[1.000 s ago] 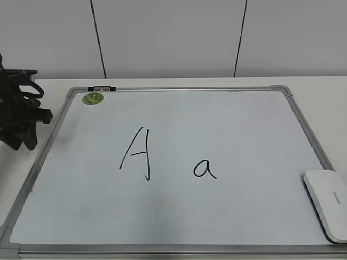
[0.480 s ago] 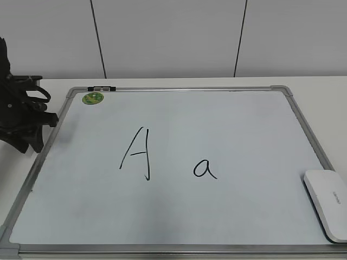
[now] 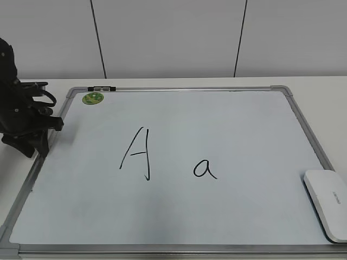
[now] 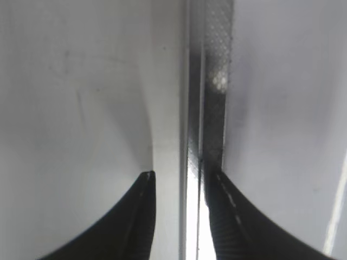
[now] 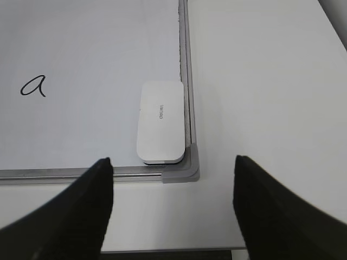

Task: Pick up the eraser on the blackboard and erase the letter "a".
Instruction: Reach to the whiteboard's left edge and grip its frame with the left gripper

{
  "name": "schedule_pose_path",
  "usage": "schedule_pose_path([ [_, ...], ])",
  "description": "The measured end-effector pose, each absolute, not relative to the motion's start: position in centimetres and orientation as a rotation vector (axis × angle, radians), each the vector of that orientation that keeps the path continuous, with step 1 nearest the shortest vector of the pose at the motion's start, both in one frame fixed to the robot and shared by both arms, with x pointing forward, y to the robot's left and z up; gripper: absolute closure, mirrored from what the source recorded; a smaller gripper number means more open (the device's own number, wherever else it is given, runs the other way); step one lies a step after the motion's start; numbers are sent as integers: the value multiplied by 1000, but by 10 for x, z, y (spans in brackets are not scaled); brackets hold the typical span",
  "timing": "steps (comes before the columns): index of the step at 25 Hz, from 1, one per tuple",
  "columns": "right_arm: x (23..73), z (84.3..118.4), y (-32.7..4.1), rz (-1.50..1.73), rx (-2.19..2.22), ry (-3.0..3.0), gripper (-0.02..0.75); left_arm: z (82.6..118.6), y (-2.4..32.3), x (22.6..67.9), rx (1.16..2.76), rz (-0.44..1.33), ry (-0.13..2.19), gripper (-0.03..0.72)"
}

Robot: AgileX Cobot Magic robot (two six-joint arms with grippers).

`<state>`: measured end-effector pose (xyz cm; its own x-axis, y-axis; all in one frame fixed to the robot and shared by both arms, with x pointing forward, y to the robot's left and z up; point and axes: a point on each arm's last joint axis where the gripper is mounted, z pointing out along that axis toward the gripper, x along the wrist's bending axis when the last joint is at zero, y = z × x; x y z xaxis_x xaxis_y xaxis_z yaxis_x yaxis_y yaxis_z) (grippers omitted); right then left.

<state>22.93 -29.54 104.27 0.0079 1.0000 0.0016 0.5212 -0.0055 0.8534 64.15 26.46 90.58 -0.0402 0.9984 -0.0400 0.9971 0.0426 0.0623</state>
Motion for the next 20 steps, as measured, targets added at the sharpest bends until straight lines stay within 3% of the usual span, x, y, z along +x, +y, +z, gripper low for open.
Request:
schedule_pose_path([
  [7,229,1043,-295,895,1607,1593,223,905,265,642,2126,24,2216,460],
  [13,229,1043,-295,895,1607,1593,223,905,263,643,2113,6,2222,599],
  [20,229,1043,-295,898,1607,1594,223,904,263,643,2108,-3,2224,631],
])
